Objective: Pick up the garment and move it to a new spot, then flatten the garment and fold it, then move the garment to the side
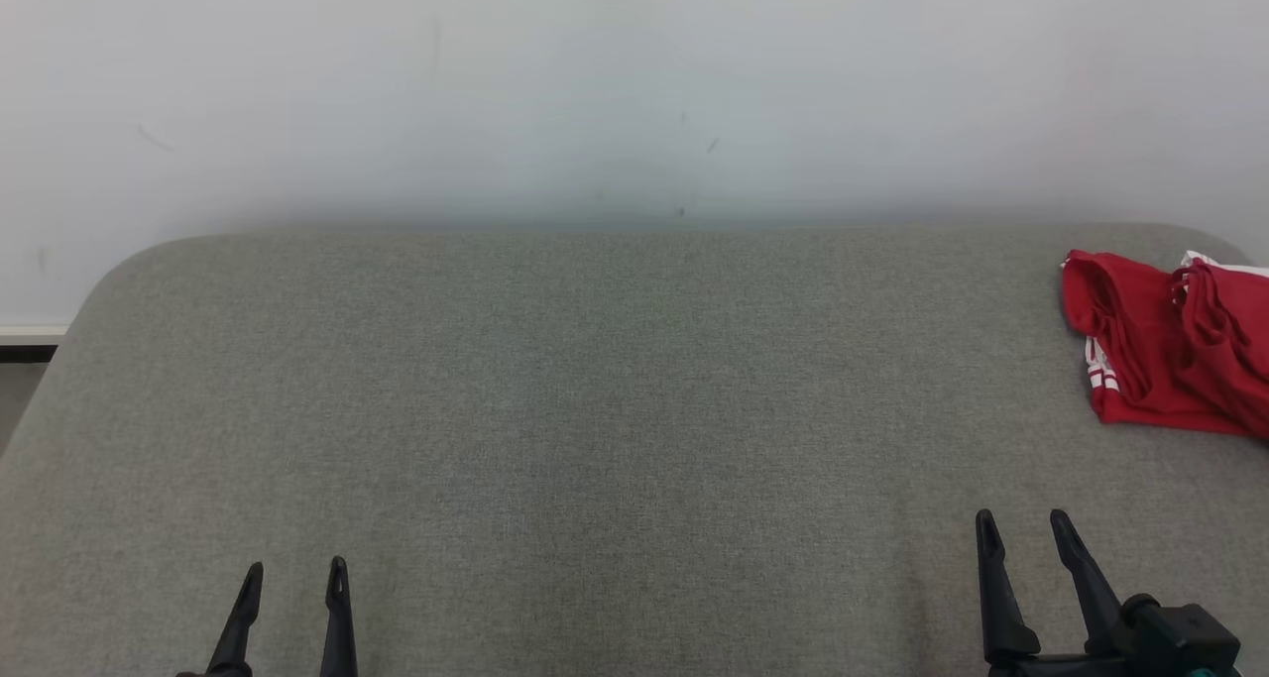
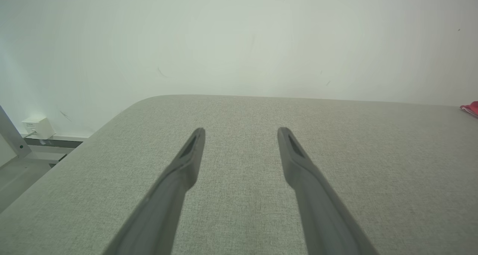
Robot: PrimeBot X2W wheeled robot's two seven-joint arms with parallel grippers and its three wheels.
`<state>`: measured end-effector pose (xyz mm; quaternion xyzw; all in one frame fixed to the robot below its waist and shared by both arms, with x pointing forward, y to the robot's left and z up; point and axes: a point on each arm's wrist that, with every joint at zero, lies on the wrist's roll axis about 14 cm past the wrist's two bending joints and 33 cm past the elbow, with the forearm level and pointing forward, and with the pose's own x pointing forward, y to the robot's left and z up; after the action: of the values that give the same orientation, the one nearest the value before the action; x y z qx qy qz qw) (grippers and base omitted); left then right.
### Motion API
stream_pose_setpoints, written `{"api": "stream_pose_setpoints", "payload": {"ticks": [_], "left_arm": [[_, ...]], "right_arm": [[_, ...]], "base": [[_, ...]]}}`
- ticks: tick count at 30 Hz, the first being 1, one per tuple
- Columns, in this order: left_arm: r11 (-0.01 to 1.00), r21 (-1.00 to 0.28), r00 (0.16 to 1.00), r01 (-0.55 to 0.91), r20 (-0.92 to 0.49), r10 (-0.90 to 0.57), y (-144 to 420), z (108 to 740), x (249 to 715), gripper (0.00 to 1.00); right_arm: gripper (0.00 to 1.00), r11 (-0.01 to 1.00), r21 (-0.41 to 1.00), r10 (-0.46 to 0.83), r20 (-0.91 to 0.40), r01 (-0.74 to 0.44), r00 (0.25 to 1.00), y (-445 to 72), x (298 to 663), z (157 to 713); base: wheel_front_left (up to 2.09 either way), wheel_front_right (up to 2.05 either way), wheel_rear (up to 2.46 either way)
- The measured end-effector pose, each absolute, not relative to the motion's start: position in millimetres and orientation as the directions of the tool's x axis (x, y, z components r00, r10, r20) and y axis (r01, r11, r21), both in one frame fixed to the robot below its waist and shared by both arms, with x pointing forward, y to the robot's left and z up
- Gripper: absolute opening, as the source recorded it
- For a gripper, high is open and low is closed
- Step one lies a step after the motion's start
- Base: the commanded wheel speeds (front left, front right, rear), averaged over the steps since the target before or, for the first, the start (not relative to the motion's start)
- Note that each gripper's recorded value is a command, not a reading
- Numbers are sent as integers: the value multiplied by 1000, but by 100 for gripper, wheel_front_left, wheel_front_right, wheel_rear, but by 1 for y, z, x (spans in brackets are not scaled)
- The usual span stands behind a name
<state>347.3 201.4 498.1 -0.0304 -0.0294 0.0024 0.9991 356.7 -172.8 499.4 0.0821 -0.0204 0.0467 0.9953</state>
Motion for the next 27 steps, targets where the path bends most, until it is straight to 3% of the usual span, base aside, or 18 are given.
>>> {"api": "stream_pose_setpoints", "payload": {"ticks": [5,6,13,27], "left_arm": [[998,-66,998,-5,60,9,201,498,348,100],[998,-67,999,-6,53,9,201,496,347,0],[994,-104,999,-25,-38,22,202,470,339,0],[928,-362,995,-91,-68,71,209,469,345,0]], "right_arm": [[100,981,167,92,45,-98,995,-171,356,498],[0,981,169,91,37,-96,995,-171,356,495],[0,975,210,80,-52,-67,995,-173,345,468],[0,900,437,27,-71,7,997,-183,351,469]], "base": [[0,0,0],[0,0,0],[0,0,0],[0,0,0]]}}
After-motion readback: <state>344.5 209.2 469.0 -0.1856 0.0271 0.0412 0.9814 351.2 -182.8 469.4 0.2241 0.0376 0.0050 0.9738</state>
